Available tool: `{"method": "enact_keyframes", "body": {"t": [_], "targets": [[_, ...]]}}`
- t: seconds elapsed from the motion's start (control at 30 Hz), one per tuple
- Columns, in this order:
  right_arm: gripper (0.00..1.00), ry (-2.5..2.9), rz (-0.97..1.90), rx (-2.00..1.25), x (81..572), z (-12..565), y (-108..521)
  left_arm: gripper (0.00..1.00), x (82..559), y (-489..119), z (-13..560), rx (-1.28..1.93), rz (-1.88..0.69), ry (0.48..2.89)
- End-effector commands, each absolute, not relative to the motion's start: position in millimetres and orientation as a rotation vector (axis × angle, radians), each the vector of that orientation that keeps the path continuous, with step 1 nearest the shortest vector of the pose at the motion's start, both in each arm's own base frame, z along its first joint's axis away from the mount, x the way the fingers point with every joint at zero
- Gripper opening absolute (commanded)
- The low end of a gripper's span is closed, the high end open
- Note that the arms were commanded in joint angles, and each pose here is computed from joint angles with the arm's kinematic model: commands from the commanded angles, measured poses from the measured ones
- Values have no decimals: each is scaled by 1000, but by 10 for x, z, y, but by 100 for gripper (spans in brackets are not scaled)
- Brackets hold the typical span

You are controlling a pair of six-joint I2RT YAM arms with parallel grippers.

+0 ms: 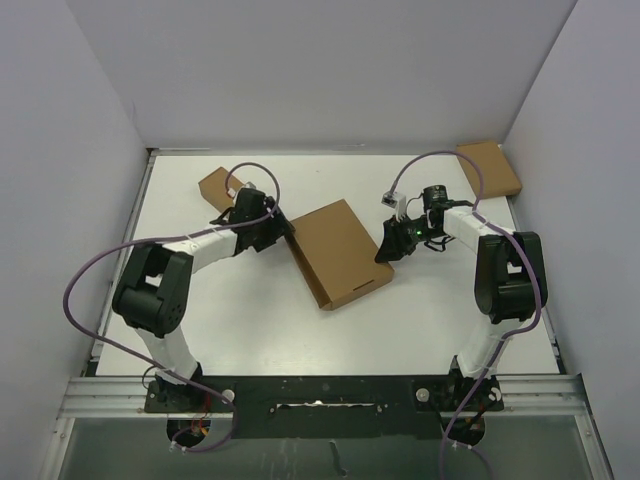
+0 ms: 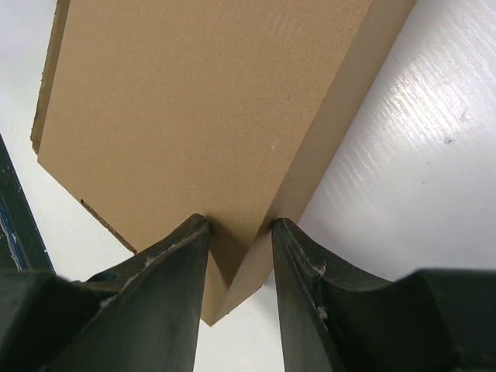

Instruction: Fold the paper box

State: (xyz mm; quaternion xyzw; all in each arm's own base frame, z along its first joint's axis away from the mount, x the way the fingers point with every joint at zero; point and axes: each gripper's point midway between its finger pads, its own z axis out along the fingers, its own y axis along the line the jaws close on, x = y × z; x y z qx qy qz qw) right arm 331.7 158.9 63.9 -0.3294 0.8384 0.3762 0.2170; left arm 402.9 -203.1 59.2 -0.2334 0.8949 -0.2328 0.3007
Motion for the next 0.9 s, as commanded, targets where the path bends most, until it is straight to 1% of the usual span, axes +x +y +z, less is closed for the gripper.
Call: {"method": "enact_keyframes", "body": {"t": [0.0, 0.2, 0.37, 0.43, 0.53, 0.57, 0.6, 0.7, 0.83, 0.87], "targets": [[37, 2371, 963, -967, 3321, 443, 1519, 63, 4300, -2144, 704, -583, -676, 2326], [37, 2371, 966, -970, 3315, 436, 1524, 54, 4379, -2133, 668, -593, -679, 2329], [37, 2372, 965, -970, 3317, 438, 1521, 40, 4420, -2130, 647, -579, -682, 2339], [37, 2372, 966, -972, 3314, 437, 1528, 34, 4420, -2144, 618, -557, -683, 2352], [37, 2373, 969, -973, 3310, 434, 1534, 13, 4402, -2169, 548, -522, -691, 2379], [37, 2371, 968, -974, 3314, 438, 1535, 8, 4393, -2182, 523, -512, -696, 2388], [37, 2371, 967, -975, 3315, 439, 1535, 5, 4387, -2187, 501, -502, -697, 2394], [37, 2372, 969, -979, 3308, 432, 1547, 0, 4344, -2238, 458, -456, -701, 2417], [37, 2373, 969, -981, 3306, 426, 1552, 0, 4324, -2247, 525, -396, -677, 2416], [37, 2374, 968, -981, 3306, 426, 1550, 2, 4327, -2242, 582, -384, -678, 2404]]}}
